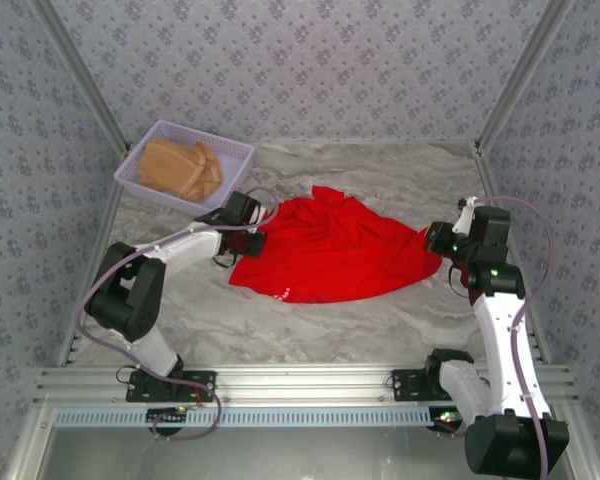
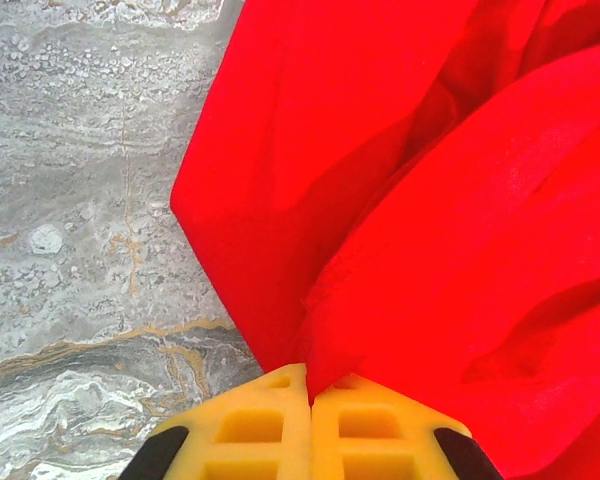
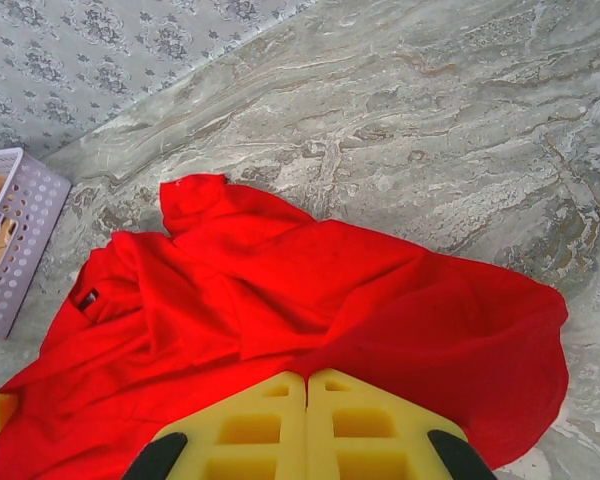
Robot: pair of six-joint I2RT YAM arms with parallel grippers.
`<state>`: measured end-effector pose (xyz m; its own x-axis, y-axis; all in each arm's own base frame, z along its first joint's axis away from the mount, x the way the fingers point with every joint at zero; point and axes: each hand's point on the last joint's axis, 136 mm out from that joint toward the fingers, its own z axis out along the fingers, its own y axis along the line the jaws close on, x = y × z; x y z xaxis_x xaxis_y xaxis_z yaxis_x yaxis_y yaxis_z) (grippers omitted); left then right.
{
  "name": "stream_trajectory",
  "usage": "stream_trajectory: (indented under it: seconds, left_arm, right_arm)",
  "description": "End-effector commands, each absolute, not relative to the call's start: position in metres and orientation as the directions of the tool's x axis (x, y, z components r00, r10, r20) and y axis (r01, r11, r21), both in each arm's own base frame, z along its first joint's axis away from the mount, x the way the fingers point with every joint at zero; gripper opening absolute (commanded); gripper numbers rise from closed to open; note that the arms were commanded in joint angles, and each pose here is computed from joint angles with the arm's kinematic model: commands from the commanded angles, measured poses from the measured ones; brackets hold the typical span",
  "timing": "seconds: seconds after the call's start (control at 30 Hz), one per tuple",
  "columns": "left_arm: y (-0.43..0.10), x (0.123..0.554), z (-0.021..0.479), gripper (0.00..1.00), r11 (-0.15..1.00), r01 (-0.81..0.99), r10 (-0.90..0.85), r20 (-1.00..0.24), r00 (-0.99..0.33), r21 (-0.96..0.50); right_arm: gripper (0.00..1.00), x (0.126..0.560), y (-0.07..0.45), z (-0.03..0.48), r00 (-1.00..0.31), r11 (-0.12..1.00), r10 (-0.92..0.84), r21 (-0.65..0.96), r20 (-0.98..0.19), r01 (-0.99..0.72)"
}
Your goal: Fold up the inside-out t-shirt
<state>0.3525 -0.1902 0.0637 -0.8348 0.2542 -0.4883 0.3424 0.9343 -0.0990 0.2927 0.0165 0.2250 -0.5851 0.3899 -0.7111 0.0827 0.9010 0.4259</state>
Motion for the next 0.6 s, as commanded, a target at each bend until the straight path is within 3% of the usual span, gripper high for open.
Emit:
stream_trajectory:
  seconds: [0.0,0.1,0.27,0.43,0.57]
  left_arm:
    - [-0.201,0.349,0.083,0.0,0.904,0.349,0.181,-0.517,-0.837,-0.248]
    - [-0.2,0.346,0.115,0.0,0.865,0.304,0.041,-0.548,-0.836,-0.399]
    - [-0.18,0.345,0.22,0.0,0.751,0.281,-0.252,-0.652,-0.715,-0.598]
    - [-0.149,0.337,0.329,0.0,0.746,0.323,-0.395,-0.777,-0.491,-0.583]
    - [-0.131,0.319,0.4,0.0,0.752,0.356,-0.44,-0.825,-0.355,-0.554]
  right_arm:
    - [0.0,0.293,0.018,0.23,-0.586,0.904,0.377,0.424,-0.718,0.062]
    - [0.0,0.298,0.017,0.24,-0.56,0.896,0.396,0.439,-0.728,0.063]
    - [0.0,0.319,0.01,0.299,-0.447,0.892,0.418,0.45,-0.791,0.036]
    - [0.0,0.328,0.004,0.393,-0.289,0.884,0.441,0.467,-0.85,-0.025]
    - [0.0,0.305,0.005,0.451,-0.188,0.89,0.434,0.452,-0.881,-0.065]
